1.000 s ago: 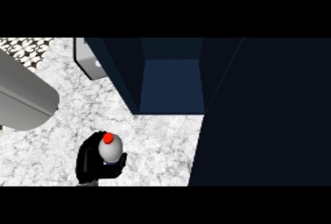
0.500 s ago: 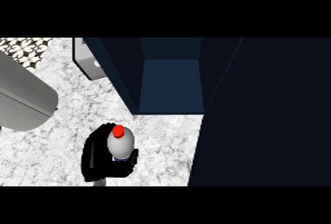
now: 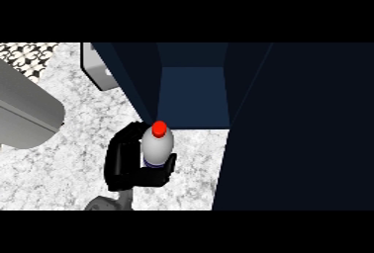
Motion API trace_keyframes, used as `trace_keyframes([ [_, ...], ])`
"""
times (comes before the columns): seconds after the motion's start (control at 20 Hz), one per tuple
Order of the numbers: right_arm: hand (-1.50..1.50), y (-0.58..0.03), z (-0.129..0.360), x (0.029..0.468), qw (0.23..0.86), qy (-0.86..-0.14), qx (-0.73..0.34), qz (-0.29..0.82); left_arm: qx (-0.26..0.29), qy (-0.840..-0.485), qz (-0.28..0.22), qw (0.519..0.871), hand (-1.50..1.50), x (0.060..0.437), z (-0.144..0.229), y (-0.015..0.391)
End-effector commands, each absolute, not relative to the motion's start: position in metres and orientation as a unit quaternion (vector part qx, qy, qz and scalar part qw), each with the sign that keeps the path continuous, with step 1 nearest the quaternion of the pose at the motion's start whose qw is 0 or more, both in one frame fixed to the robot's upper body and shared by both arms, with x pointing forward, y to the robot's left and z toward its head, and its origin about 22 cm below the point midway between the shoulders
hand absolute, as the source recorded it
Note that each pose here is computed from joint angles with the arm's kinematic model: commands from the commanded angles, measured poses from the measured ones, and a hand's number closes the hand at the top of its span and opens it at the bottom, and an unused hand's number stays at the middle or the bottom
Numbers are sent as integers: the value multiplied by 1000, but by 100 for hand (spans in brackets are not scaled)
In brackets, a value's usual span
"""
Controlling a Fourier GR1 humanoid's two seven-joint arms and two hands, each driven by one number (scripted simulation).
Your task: Pick up the bottled water, place it into the cabinet and close the cabinet
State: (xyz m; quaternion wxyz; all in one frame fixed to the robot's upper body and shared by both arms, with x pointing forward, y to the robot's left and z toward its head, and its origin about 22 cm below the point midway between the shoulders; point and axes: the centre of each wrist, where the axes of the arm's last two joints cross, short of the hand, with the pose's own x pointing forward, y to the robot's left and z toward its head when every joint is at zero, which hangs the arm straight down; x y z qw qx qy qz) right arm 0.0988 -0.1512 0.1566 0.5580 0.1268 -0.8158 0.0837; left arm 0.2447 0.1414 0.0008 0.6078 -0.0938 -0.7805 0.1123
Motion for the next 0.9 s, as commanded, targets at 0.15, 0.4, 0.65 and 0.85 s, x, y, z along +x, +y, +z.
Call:
trace_keyframes([
  [0.15,-150,-165,181,92,530,-836,110,93,-87,-786,104,604,150,274,47,117],
  [0.4,-150,-160,170,83,539,-829,123,87,-57,-797,103,592,150,307,71,103],
  [0.65,-150,-155,169,84,539,-830,121,79,-24,-793,85,603,150,328,66,91],
  [0.85,-150,-155,162,77,536,-831,129,77,-2,-793,73,605,150,345,70,90],
])
